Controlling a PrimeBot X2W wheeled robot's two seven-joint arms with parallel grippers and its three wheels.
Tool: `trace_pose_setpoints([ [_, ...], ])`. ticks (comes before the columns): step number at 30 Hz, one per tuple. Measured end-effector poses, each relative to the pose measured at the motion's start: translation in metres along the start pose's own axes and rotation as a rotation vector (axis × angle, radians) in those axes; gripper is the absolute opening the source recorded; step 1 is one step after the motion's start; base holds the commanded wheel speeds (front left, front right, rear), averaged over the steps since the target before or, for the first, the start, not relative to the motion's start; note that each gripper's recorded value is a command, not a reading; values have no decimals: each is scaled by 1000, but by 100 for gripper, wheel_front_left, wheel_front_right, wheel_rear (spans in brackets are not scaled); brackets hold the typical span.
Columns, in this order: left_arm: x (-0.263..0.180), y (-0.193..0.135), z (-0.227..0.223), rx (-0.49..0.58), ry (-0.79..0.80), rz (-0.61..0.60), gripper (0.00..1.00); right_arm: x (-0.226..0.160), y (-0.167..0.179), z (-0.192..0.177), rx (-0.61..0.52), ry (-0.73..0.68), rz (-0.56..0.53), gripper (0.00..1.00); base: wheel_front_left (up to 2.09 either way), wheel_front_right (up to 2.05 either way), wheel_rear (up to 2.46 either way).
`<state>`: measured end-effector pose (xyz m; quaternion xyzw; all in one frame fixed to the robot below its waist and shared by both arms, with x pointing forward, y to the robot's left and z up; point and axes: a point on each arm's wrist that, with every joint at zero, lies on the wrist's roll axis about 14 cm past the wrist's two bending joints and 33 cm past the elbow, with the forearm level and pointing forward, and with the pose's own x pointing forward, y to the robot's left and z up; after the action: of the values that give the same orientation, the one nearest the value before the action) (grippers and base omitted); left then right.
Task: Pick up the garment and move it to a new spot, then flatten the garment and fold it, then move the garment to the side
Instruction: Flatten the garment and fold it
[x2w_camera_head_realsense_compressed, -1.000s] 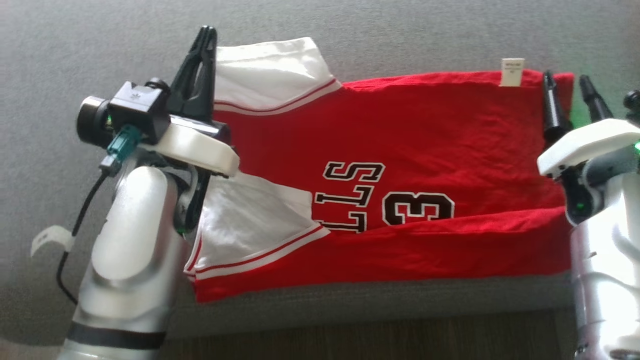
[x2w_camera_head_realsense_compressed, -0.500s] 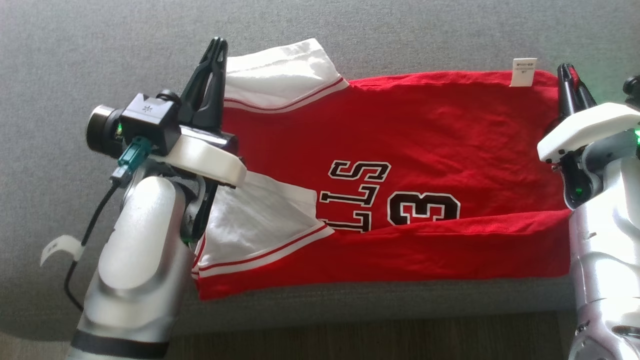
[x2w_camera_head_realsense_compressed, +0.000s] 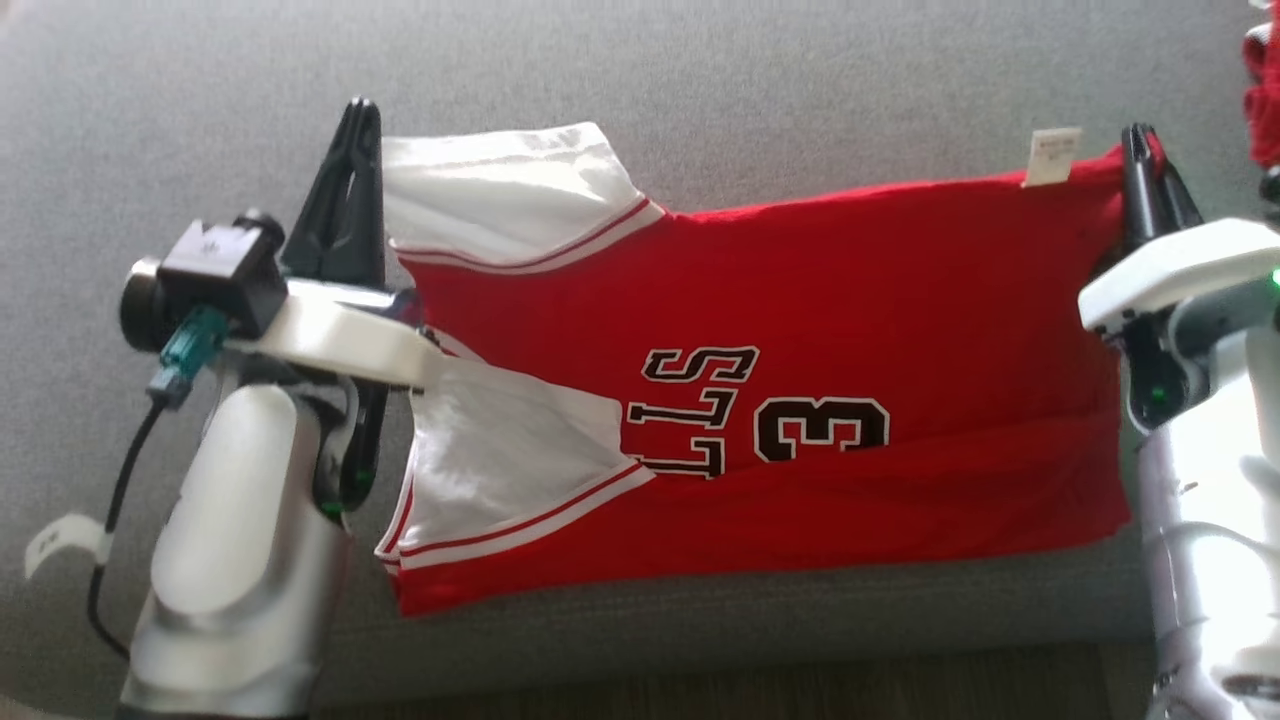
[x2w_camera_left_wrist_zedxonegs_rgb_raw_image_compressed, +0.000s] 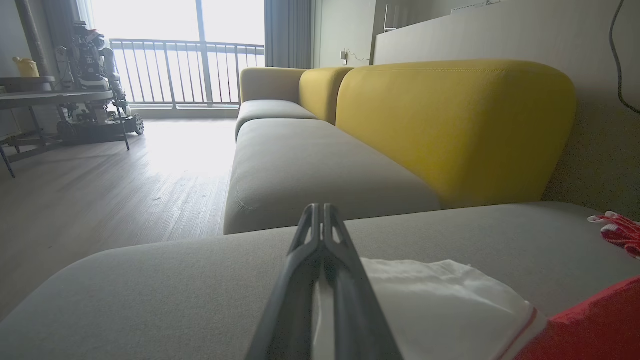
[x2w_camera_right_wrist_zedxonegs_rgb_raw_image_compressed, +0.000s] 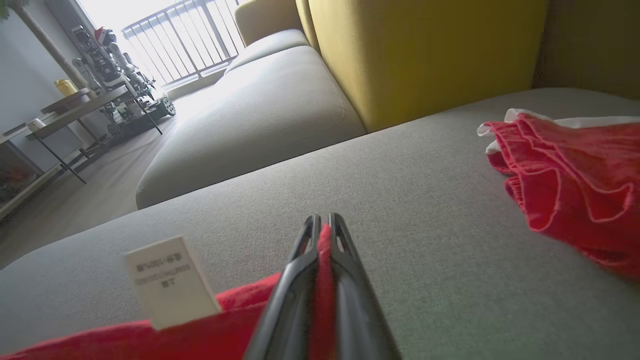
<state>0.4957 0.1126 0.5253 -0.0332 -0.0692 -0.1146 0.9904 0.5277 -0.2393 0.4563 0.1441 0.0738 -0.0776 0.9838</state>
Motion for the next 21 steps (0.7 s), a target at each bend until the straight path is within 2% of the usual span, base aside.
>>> trace_pose_setpoints([
  [13, -45, 1, 6, -5, 29, 1, 0, -45, -6, -3, 10, 35, 30, 0, 0, 0, 0],
  [21, -74, -4, -9, 0, 121, -36, 0, -67, -6, -5, -9, 67, 59, 0, 0, 0, 0],
])
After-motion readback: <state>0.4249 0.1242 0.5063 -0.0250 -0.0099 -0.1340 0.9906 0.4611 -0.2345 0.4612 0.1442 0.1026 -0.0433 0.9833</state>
